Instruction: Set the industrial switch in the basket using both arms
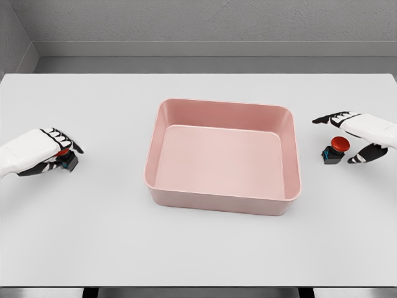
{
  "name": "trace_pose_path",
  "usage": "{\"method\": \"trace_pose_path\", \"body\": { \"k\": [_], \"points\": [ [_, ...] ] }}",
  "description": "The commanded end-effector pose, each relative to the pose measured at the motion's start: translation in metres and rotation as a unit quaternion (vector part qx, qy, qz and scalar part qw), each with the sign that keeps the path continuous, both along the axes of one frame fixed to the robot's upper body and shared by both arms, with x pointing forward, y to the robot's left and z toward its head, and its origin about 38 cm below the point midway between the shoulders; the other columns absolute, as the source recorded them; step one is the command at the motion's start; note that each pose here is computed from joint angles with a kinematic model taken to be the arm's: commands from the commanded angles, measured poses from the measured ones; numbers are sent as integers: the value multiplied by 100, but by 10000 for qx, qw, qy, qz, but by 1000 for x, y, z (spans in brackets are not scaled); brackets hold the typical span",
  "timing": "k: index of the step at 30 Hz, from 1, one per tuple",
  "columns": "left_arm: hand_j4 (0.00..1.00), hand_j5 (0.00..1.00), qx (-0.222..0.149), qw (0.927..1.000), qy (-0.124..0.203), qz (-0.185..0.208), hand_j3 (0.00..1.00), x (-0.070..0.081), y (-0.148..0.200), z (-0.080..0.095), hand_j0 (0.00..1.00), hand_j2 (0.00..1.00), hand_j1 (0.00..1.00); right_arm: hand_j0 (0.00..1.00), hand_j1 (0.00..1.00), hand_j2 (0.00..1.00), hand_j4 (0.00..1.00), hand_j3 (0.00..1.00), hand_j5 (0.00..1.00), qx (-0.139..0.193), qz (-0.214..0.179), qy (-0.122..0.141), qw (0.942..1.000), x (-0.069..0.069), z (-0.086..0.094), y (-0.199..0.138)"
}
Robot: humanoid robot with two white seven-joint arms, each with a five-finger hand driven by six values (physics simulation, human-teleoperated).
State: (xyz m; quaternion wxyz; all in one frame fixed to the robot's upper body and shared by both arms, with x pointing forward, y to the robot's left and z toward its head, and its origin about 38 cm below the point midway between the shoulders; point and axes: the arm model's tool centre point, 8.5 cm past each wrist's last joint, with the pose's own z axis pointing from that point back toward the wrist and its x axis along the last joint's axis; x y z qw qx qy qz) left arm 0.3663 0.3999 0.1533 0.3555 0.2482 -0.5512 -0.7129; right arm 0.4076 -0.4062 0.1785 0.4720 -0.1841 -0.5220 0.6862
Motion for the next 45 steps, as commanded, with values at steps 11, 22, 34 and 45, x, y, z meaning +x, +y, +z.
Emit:
{"method": "trace_pose_path", "body": {
  "k": [11,22,34,45],
  "points": [
    [43,43,-146,9972,-407,-613,43,-6,-38,33,43,43,43,94,94,94,94,94,94,64,-31,105,9999,1,-11,3],
    [42,42,-230,9919,-797,-960,42,-5,-58,66,42,42,42,83,83,83,83,83,83,-9,38,85,10000,2,-12,6],
    [41,41,-320,9854,-1148,-1216,41,-1,-75,92,41,41,41,72,72,72,72,72,72,-67,93,142,9998,1,-11,5],
    [41,41,-436,9794,-1282,-1500,41,6,-99,101,41,41,41,59,59,59,59,59,59,-80,84,141,9998,2,-10,4]
  ]
}}
